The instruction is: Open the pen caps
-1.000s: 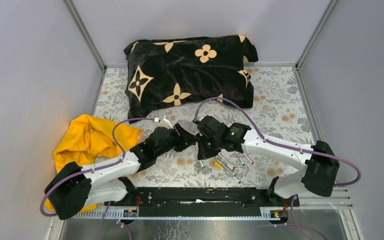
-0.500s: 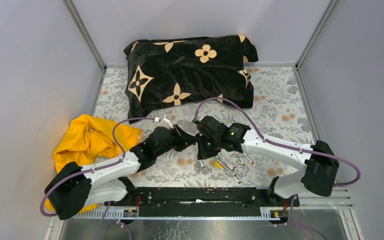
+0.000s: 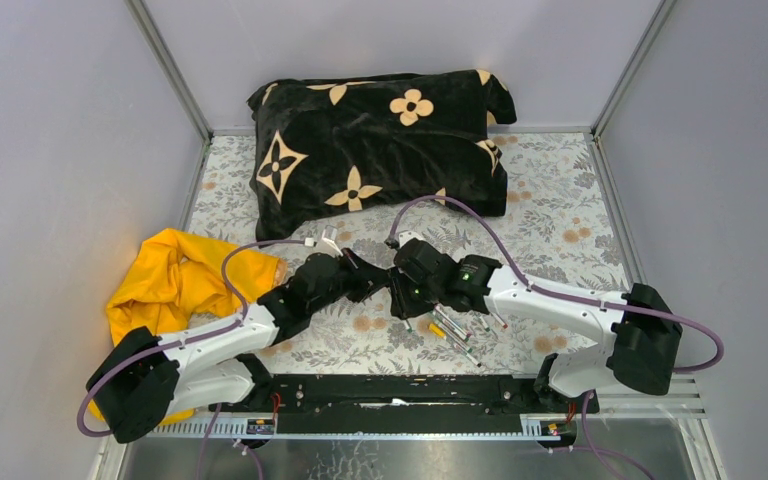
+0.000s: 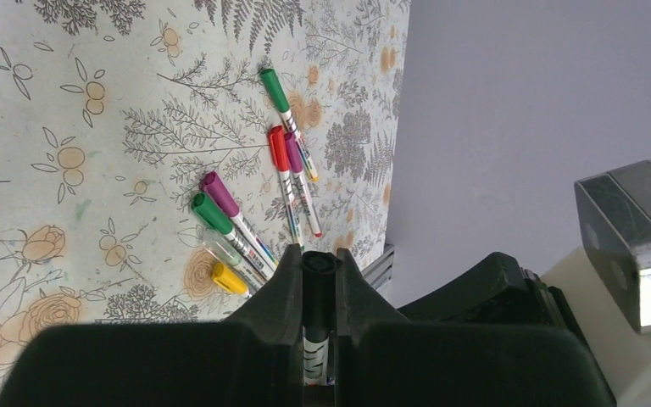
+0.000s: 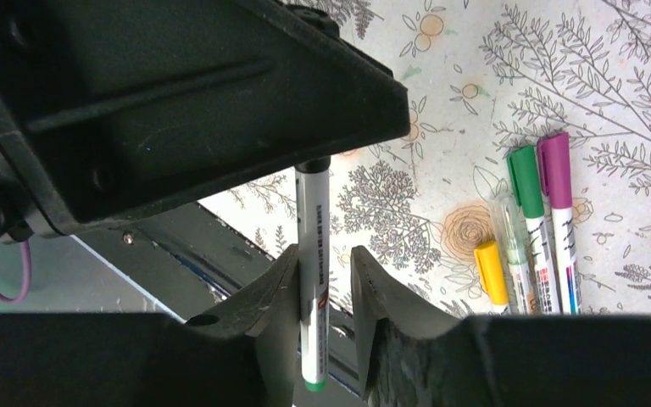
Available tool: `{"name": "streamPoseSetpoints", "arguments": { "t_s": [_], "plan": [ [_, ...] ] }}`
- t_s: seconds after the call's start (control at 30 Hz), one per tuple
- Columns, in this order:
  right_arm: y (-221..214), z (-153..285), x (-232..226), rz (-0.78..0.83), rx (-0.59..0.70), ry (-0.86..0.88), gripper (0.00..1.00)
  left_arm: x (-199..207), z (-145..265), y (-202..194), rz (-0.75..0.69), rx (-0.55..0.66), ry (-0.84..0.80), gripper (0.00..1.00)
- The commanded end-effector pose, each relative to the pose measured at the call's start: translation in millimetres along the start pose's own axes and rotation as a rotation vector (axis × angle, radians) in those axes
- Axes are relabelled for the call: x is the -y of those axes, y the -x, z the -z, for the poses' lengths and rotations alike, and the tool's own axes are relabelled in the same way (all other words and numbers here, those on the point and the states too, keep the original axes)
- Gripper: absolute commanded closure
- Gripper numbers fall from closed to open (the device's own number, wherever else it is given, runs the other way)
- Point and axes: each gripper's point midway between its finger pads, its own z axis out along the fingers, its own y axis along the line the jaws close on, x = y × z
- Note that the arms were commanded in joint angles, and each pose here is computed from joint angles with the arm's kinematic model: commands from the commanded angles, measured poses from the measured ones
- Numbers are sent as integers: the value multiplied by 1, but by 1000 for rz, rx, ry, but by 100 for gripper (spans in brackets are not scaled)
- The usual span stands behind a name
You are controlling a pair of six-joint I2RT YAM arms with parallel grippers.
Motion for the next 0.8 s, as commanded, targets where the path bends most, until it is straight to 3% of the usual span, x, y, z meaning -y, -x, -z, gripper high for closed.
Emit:
{"name": "streamPoseSetpoints", "arguments": {
  "t_s": [0.0,0.23,0.4,0.77],
  "plan": [
    [23,5,-9,5,129,16,66,12,3,3,68,8,-46,100],
    [34,0,-14,2,169,21,71,7,9,6,85,29,-35,100],
    [33,-4,-7,-3,135,-37,100,0,10,15,56,83,4,100],
    [-7,-10,11,-37,47,-63,100,-20,-4,79,-178,290,147,100]
  ]
}}
